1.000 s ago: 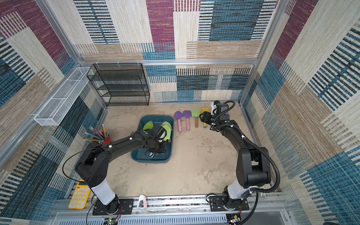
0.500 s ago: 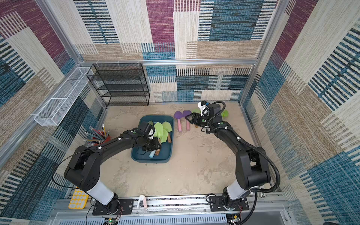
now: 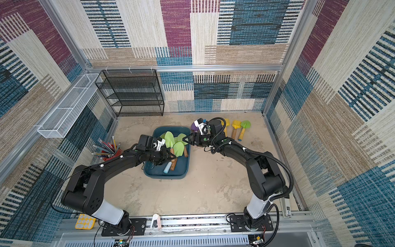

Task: Take the shovel out of the storage box
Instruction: Pick up the shovel from the storage box, then place the shovel at the center of the board.

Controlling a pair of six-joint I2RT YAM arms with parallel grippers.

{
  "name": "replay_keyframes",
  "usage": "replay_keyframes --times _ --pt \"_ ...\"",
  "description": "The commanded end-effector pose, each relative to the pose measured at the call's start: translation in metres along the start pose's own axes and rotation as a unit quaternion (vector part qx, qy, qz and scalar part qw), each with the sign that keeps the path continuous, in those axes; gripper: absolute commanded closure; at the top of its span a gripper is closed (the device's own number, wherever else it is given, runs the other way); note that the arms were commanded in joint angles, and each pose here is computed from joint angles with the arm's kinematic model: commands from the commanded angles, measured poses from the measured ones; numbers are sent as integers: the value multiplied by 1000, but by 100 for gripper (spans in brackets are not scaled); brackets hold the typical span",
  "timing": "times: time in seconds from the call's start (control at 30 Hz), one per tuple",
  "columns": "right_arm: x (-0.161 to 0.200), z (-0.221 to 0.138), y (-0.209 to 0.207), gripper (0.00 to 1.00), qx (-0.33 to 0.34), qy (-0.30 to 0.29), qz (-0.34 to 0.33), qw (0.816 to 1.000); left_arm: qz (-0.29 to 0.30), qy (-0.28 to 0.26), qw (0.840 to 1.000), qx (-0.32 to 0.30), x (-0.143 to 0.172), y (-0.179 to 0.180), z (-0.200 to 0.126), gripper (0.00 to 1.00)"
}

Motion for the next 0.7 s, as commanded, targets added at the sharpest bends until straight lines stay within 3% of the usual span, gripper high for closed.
replay_keyframes --times 0.0,0.17,0.3,0.67 --pt "-3 13 21 27 -55 -2 -19 998 13 19 996 91 1 -32 -7 99" --pt "6 23 25 29 -91 3 -7 996 9 32 989 141 4 -42 -8 98" --pt "11 32 27 36 -121 10 4 993 12 41 982 183 6 -51 -10 96" --pt "19 44 29 45 -171 15 28 985 17 48 973 226 9 -61 -15 94"
Point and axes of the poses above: each gripper's point midway between its finger pads, its own z axis out along the fingers, its own y axis along the line the jaws close on, x = y × z, the point moved 2 cm from there along -z, back along the fingers, and after that the axes turned 14 degrees about -z, right-handed, at the moved point
